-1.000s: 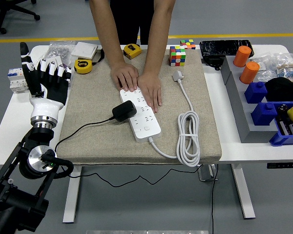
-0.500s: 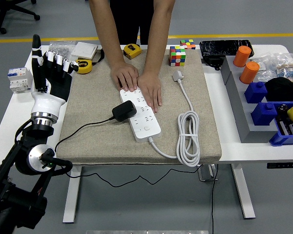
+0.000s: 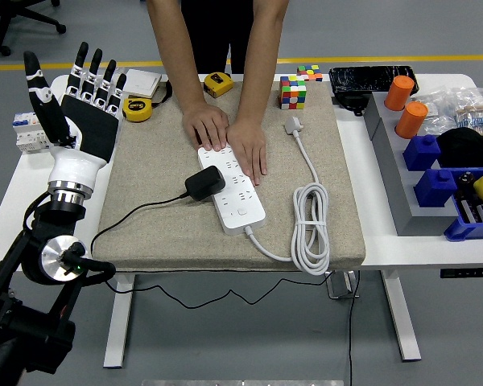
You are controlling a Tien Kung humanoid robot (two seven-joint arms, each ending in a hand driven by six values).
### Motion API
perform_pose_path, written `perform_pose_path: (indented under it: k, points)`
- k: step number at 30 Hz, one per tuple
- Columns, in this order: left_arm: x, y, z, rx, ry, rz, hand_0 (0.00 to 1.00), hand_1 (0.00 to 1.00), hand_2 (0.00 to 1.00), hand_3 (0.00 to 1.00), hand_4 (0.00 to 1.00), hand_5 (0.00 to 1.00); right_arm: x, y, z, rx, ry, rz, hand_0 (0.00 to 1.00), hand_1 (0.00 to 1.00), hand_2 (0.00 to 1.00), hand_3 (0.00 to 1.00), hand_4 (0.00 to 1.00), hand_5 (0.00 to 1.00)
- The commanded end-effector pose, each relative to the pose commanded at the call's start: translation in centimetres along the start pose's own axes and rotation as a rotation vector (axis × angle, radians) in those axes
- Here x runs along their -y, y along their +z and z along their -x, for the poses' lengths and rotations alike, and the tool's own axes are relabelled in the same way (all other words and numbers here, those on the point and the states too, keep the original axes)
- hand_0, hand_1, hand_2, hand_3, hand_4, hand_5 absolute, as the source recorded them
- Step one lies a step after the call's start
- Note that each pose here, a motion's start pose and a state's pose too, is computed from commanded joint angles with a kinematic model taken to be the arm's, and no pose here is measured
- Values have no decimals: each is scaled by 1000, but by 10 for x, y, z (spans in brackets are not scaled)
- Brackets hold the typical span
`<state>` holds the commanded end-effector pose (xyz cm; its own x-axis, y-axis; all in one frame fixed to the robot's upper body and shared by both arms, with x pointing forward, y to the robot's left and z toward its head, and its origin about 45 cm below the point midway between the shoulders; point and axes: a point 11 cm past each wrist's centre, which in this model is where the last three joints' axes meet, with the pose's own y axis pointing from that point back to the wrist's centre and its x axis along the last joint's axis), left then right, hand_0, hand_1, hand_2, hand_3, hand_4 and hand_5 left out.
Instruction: Pick up the plug,place it near the board,insert it into the board,press the button
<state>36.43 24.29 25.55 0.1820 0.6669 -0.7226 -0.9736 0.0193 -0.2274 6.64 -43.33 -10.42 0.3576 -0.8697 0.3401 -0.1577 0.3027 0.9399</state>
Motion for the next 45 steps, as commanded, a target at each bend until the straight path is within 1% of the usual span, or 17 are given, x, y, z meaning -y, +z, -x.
perform_pose_path:
  k: [3,5,6,11,12,17,18,25,30,32,35,36,37,39,41,42,45]
  points:
    - [0,2,-6,-76,35,12,622,720,727,767,998,917,0,-1,0,2,0,-2,822,724,701,638,940,609]
    - [0,2,-13,-110,79,14,622,720,727,767,998,917,0,0,0,1,0,-1,822,724,701,638,940,609]
    - [0,2,-17,-124,103,19,116,63,147,167,998,654,0,0,0,1,0,-1,821,724,701,637,940,609]
    - [-1,4,-28,-152,165,35,116,63,147,167,998,654,0,0,0,1,0,0,821,724,701,637,940,609]
    - [-1,4,-29,-160,171,37,79,2,15,9,950,438,0,0,0,1,0,0,821,724,701,638,940,609]
    - [-1,2,-26,-178,144,23,79,2,15,9,950,438,0,0,0,2,1,0,821,724,701,638,940,609]
    - [-1,2,-25,-176,135,20,75,2,2,2,905,416,0,0,0,2,1,0,822,724,702,639,941,609]
    - [0,2,-23,-160,116,12,75,2,2,2,880,399,0,0,-1,1,1,0,821,725,702,638,940,609]
    - [-1,2,-26,-158,131,17,75,2,2,2,865,385,0,1,0,0,1,2,821,724,702,638,940,609]
    - [-2,4,-29,-153,155,35,75,2,2,2,865,385,0,1,0,-1,0,2,821,724,702,638,940,609]
    - [-3,14,-40,-51,218,70,75,2,2,2,865,385,0,1,0,-2,0,0,821,724,702,638,940,609]
    - [-2,18,-44,1,243,62,184,98,166,165,889,381,0,1,0,-2,0,0,821,724,701,638,940,609]
    - [-2,21,-46,46,254,49,184,98,166,165,889,381,0,2,0,-3,1,1,821,724,701,638,940,609]
    - [2,23,-46,143,234,11,184,98,166,165,889,381,0,3,-1,-4,2,5,821,724,701,638,940,609]
    - [8,21,-41,248,184,-61,184,98,166,165,889,381,0,3,-2,-5,3,7,821,724,701,638,940,609]
    - [11,19,-39,302,162,-93,822,888,807,745,998,502,0,3,-2,-5,3,6,821,724,701,638,940,608]
    - [18,7,-33,449,102,-205,822,888,807,745,998,502,0,2,-2,-5,3,4,821,724,701,638,940,608]
